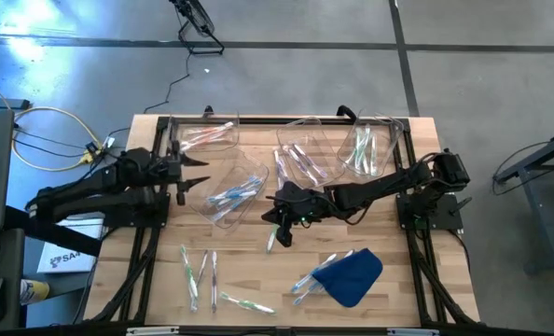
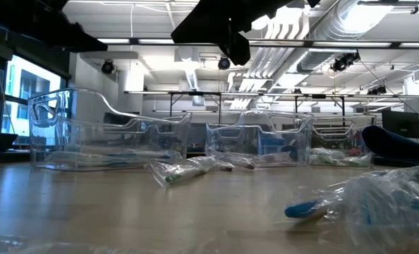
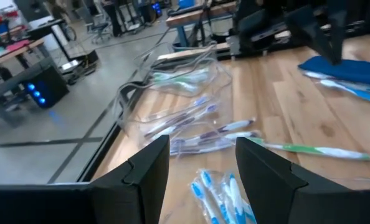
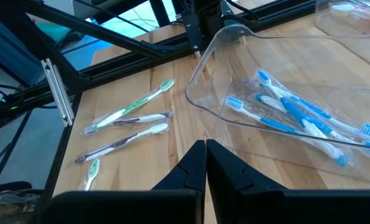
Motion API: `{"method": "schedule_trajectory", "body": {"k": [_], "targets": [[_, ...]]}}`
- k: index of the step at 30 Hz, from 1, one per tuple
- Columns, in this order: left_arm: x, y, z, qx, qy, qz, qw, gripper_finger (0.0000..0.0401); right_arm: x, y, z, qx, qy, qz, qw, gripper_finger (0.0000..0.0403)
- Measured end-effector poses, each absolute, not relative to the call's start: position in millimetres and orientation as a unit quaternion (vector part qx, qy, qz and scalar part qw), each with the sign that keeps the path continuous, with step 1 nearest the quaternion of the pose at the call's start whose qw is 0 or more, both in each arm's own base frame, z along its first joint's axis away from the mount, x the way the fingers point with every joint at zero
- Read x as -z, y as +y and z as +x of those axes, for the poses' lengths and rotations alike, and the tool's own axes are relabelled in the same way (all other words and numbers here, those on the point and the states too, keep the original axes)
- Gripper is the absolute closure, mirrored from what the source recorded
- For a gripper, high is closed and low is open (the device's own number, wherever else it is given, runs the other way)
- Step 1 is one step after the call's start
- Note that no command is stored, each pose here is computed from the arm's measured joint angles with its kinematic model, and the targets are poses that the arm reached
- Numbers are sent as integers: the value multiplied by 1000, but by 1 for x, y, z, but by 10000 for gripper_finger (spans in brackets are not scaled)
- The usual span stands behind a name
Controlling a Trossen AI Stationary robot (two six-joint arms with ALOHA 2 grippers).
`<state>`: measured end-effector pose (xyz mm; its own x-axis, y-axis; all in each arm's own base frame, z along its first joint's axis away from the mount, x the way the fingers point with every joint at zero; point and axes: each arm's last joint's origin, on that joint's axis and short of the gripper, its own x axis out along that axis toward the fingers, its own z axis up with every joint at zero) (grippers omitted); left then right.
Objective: Pick & Place Toothbrushes
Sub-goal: Put the green toothbrush into the top right transparent bin
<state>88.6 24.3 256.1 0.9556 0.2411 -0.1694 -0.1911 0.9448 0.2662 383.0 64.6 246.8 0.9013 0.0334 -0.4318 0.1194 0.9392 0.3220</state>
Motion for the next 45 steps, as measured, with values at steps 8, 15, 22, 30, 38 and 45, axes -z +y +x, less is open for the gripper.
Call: {"method": "schedule_trajectory", "body": {"k": [8,15,22,30,38,45], "targets": [[-256,14,91,-114,102,138,979,221,-247,65,383,25,221,180,958,398],[-256,7,91,-104,99,136,980,221,-247,65,383,25,221,180,958,398],[-255,1,94,-94,107,137,980,221,-247,65,383,25,221,180,958,398],[-248,-9,110,-77,140,136,978,221,-247,65,383,25,221,180,958,398],[-246,-24,131,-37,138,142,980,221,-247,65,383,25,221,180,958,398],[-237,-34,145,-37,167,131,976,221,-247,65,383,25,222,180,958,398]]}}
